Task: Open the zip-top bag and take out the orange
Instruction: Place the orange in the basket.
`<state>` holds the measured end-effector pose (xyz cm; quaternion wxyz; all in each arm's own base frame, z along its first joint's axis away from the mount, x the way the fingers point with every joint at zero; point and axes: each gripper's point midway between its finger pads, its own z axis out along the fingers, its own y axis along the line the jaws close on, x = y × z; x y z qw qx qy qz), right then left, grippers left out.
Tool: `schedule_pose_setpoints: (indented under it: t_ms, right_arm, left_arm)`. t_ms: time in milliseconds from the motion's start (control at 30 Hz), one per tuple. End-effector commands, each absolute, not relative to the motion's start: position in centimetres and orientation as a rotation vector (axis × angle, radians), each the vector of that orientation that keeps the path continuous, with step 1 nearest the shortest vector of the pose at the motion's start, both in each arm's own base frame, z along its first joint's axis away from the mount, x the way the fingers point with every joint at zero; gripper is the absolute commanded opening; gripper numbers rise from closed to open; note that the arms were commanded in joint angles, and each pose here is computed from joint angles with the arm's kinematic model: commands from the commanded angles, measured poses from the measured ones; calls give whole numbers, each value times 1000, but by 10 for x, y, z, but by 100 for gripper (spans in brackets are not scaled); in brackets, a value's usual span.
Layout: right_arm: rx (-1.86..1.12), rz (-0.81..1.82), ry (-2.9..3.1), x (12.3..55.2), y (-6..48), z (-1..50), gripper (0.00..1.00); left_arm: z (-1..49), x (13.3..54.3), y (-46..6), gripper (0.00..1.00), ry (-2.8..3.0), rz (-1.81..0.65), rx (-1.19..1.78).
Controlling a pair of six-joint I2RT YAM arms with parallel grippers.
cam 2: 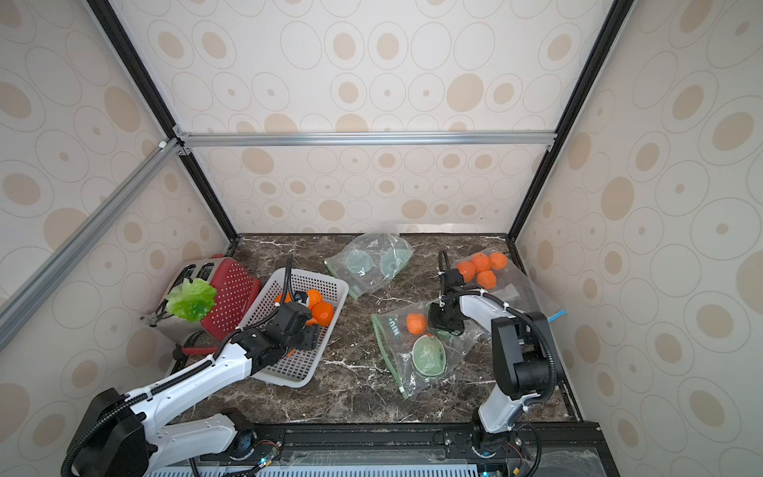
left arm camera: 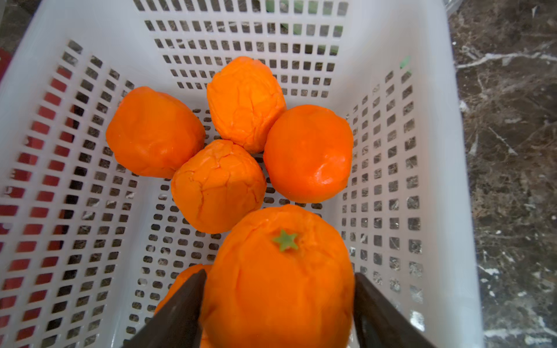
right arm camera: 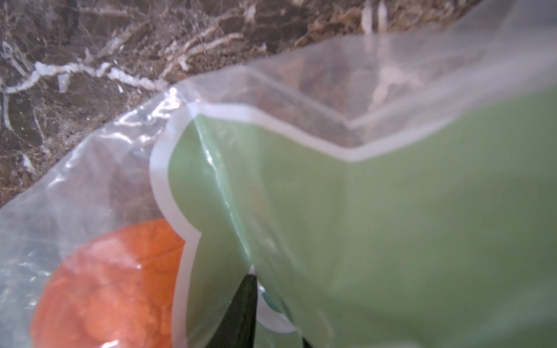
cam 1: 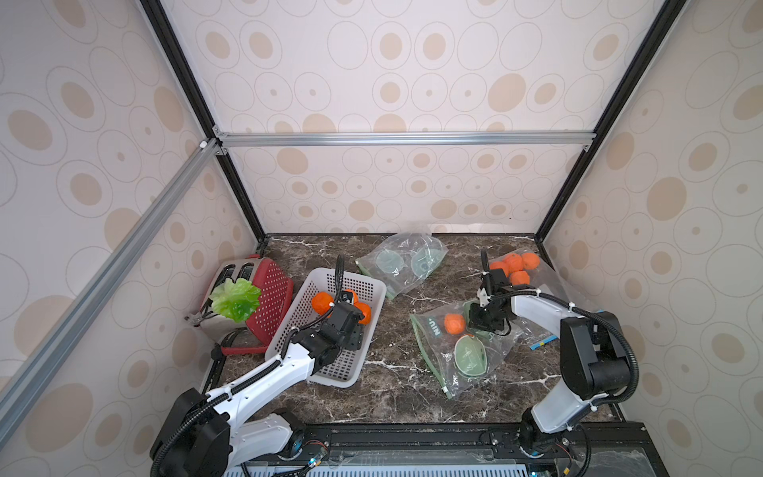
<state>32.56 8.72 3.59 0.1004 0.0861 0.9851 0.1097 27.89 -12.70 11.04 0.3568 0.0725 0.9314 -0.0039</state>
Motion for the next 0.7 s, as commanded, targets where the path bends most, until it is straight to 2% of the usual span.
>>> schedule_pose_setpoints:
  t_ms: [0,133,200,300,333,433,533,667]
  right_arm:
    - [265,329,2904,322,85,40,28]
    - [265,332,2903,322,85,41,28]
    - [264,332,2902,322,85,41,28]
    - [264,330,2903,322,85,41,28]
    - [264,330,2903,322,85,41,28]
    - [263,332,2901,322,85,41,28]
    - [264,332,2902,322,85,41,28]
    - [264,329,2901,322,85,41,28]
  left_arm:
    - [132,274,-137,79,2360,-137,205]
    - [161,263,-157,79,2271,-331,285]
    - [167,258,-164,76,2258,-384,315]
    - [172,243,-201,71,2211,-533,478]
    - [171,236,-218,70,2202,-580,549]
    - [150,219,-262,59,2215,-661,710]
    - [128,209,-299,54,2233,-666,813]
    - [112,208,-333,43,2230,-689,872]
